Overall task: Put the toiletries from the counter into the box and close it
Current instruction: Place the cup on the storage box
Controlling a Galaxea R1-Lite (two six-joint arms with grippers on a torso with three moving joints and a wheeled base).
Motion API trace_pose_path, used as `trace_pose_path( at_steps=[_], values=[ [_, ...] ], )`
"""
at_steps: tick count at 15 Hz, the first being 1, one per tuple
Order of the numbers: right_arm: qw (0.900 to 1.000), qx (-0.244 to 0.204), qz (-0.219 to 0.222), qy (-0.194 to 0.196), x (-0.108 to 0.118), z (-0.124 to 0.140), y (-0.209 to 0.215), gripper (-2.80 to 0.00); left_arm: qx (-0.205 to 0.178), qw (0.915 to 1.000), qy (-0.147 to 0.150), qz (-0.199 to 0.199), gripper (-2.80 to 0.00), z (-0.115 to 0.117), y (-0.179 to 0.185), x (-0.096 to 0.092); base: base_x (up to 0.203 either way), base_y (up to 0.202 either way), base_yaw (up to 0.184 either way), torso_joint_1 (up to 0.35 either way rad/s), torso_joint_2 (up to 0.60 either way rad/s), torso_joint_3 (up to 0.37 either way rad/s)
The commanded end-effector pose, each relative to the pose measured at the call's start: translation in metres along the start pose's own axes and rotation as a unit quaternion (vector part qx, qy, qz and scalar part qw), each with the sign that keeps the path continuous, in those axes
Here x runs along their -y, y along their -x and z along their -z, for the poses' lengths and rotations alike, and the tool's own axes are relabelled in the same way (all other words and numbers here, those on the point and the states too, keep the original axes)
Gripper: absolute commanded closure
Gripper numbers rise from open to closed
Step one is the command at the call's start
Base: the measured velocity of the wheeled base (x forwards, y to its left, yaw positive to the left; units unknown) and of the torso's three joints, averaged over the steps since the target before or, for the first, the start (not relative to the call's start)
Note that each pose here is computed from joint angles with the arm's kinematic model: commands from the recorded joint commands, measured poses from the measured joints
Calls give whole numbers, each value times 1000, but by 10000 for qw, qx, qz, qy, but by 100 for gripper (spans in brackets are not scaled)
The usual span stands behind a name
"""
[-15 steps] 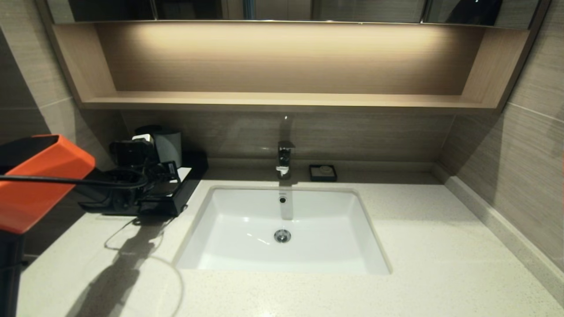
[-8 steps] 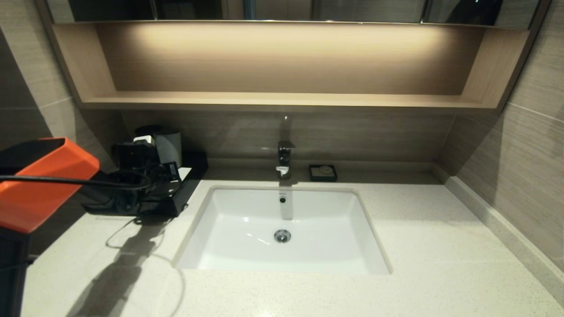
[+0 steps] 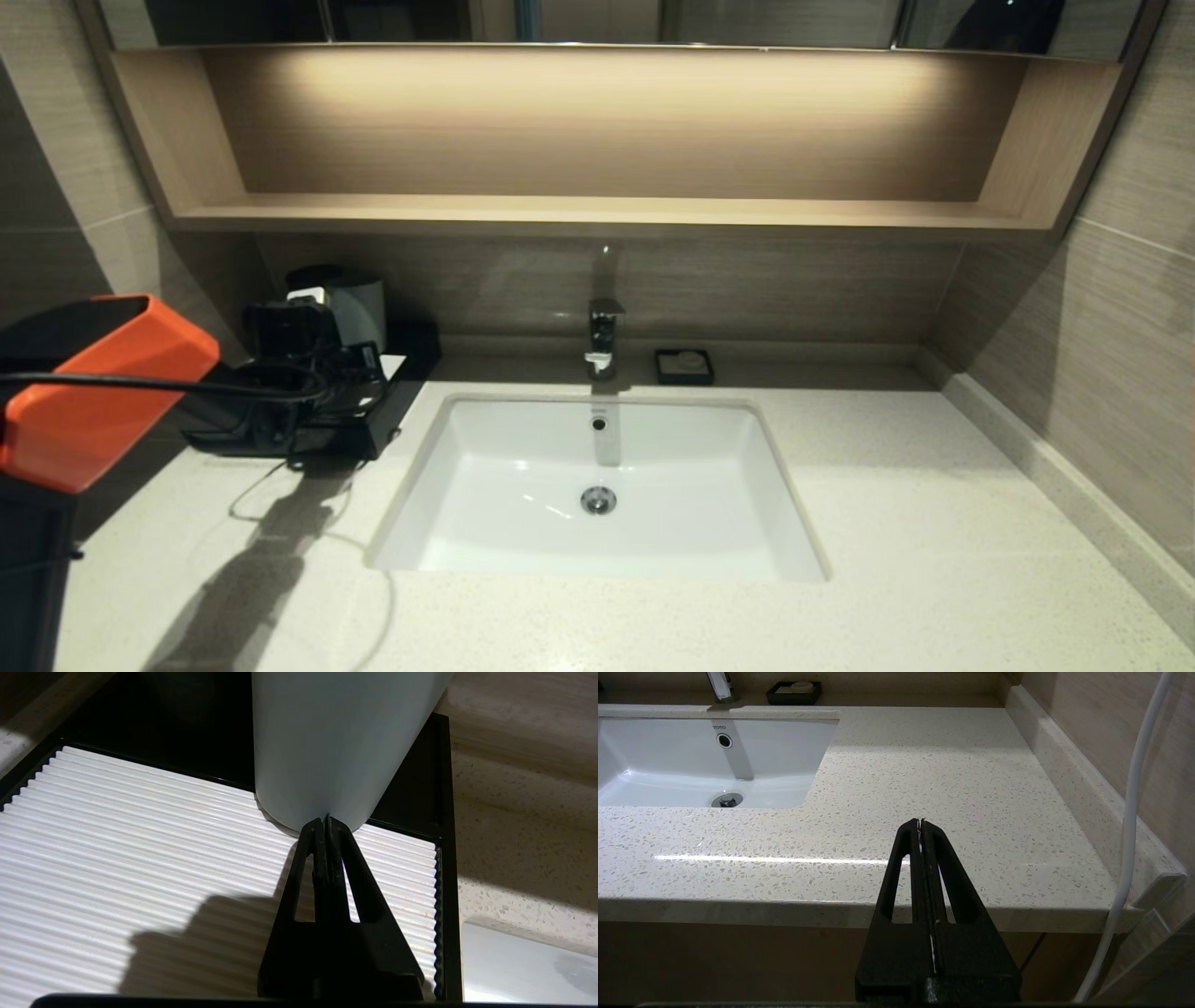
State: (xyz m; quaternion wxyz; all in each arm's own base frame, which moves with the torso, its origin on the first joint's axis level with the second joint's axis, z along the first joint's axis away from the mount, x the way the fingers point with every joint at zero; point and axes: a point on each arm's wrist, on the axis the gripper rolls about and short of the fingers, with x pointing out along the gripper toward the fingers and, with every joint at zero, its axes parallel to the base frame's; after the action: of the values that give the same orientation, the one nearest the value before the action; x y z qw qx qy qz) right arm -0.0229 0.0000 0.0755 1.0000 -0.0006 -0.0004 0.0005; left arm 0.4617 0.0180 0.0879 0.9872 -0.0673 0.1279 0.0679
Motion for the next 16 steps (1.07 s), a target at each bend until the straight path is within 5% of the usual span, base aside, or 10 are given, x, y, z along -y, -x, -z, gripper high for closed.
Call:
trace_pose_path(
  at_steps=[1,16],
  values=[
    [10000,2,-3,1,0,0,0,0,25,10000,10,-3,0,0,-1,0,0,0,0,0,0,0],
    [10000,1,-3,1,0,0,0,0,76,10000,14,1,0,3,-12,1,0,0,0,0,0,0]
  ],
)
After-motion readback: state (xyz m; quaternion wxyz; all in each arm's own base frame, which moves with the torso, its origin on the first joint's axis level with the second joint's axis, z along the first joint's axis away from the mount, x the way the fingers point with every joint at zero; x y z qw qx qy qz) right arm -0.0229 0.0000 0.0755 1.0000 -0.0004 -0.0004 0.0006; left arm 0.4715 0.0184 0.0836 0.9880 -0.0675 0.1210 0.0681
